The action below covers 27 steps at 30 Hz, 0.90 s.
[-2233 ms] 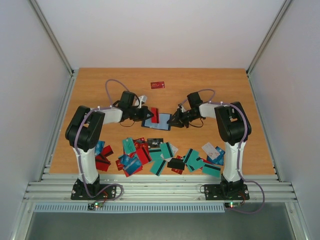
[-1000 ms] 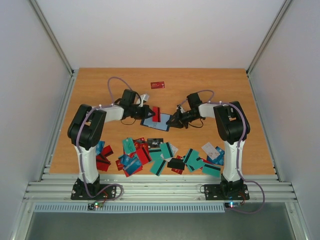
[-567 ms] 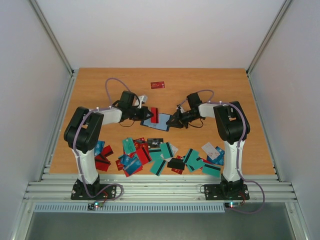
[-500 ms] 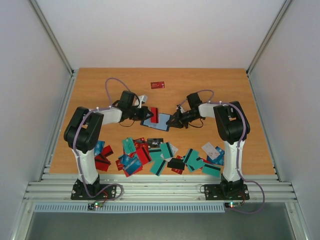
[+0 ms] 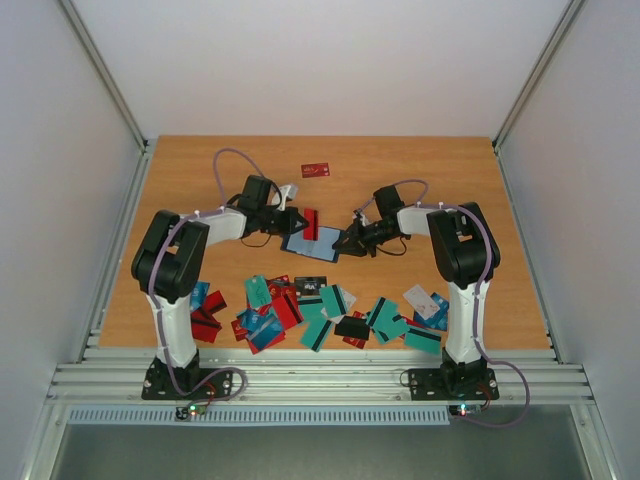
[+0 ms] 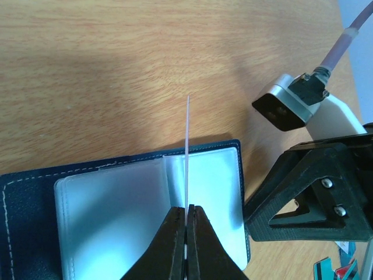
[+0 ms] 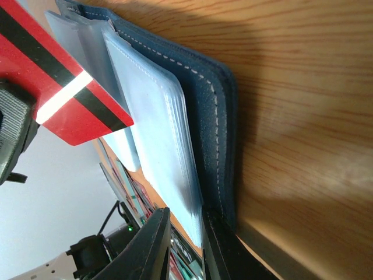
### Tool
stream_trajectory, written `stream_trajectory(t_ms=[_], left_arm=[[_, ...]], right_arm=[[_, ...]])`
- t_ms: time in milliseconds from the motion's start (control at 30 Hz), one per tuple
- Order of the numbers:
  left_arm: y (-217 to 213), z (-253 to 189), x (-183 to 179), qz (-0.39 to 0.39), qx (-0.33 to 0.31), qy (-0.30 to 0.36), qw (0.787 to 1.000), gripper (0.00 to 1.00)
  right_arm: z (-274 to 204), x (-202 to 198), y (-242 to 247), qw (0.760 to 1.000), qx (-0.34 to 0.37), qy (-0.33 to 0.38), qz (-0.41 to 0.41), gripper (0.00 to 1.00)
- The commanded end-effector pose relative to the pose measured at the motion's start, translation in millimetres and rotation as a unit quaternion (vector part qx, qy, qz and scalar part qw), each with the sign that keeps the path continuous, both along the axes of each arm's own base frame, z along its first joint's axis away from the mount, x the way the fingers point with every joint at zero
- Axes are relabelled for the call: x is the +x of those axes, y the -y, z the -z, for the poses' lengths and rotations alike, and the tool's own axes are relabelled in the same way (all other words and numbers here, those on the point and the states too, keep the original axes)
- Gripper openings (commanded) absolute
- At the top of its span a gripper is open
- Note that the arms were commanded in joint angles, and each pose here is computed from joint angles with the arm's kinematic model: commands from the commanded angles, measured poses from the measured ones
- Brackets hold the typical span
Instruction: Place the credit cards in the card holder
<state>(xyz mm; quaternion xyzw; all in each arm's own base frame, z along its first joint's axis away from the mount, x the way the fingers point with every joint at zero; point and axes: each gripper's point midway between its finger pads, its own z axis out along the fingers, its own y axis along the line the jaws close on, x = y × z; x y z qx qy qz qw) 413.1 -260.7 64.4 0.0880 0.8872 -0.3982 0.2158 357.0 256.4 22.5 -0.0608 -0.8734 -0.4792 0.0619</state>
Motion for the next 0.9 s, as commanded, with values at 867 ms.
stream_trajectory(t_ms=[867], left_arm=[[2,37,-35,0.023,-0.024,-0.09,0.995,0.0]], right_arm=[[54,-28,12,0.995,-0.072,-0.071,0.009,0.18]])
